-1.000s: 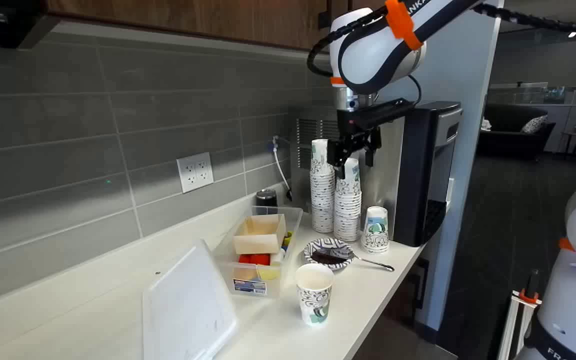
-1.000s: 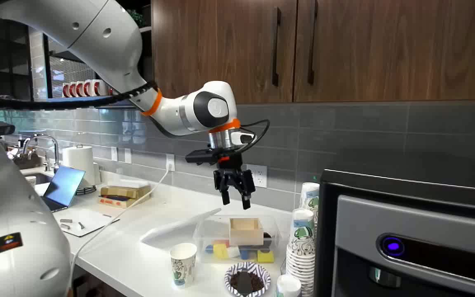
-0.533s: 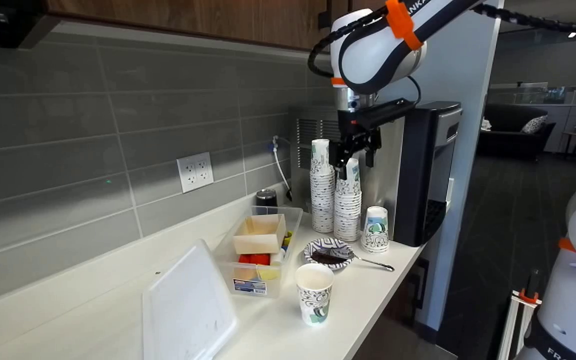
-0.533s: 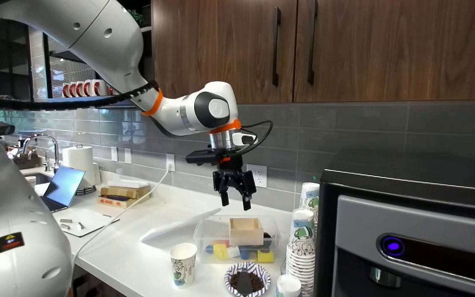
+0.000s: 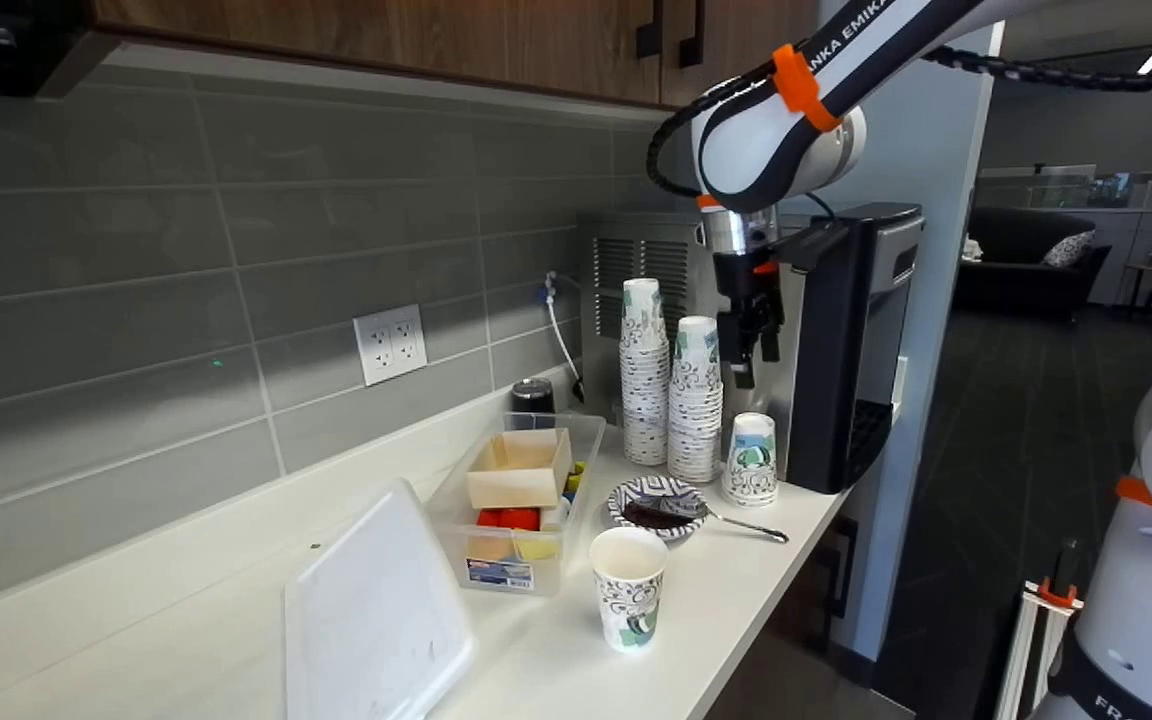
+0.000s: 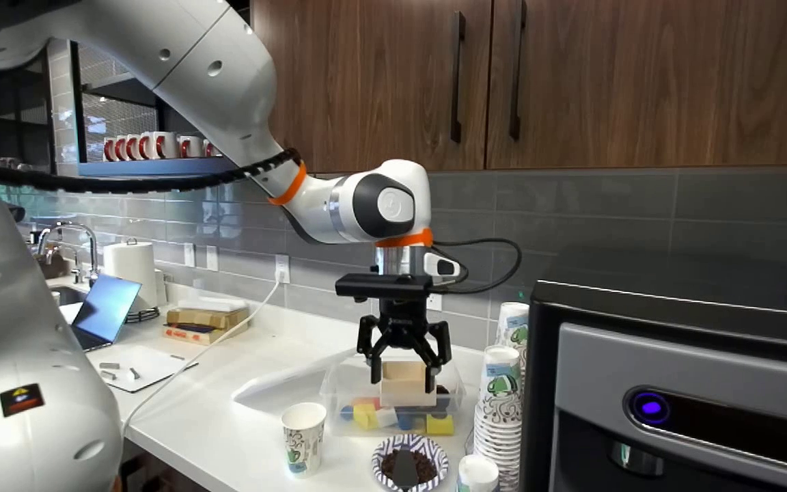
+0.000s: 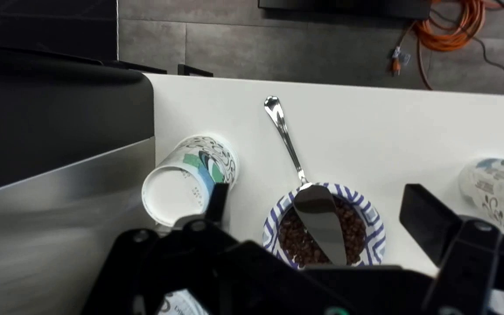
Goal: Use the spoon to stir in the bowl
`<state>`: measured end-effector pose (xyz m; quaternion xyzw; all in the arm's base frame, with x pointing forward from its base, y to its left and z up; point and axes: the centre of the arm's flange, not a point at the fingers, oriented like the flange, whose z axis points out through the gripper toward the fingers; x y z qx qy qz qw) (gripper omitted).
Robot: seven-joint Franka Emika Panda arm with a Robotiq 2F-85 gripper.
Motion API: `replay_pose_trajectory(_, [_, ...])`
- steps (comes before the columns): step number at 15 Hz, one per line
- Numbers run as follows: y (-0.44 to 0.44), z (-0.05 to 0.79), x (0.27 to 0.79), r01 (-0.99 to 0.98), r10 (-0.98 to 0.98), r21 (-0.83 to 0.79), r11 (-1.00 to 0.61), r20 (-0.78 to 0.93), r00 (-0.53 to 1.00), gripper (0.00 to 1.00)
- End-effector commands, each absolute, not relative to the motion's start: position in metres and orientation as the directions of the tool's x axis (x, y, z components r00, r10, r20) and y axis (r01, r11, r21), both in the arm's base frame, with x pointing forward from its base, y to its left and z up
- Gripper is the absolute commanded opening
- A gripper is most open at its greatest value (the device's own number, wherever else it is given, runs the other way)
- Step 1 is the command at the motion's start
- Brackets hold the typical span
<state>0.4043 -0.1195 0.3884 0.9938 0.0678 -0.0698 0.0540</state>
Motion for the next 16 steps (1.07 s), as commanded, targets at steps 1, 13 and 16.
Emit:
replay_pose_trajectory(1, [-0.133, 0.344, 0.413, 0.310, 0.291, 0.043, -0.950, -0.241, 0.926, 1.00])
replay_pose_trajectory(13, [-0.130, 0.201, 0.405, 0.587, 0.564, 0.035, -0.809, -0.233, 0.792, 1.00])
replay_pose_trajectory(16, [-0.129, 0.180, 0.402, 0.595, 0.578, 0.038, -0.803, -0.198, 0.792, 1.00])
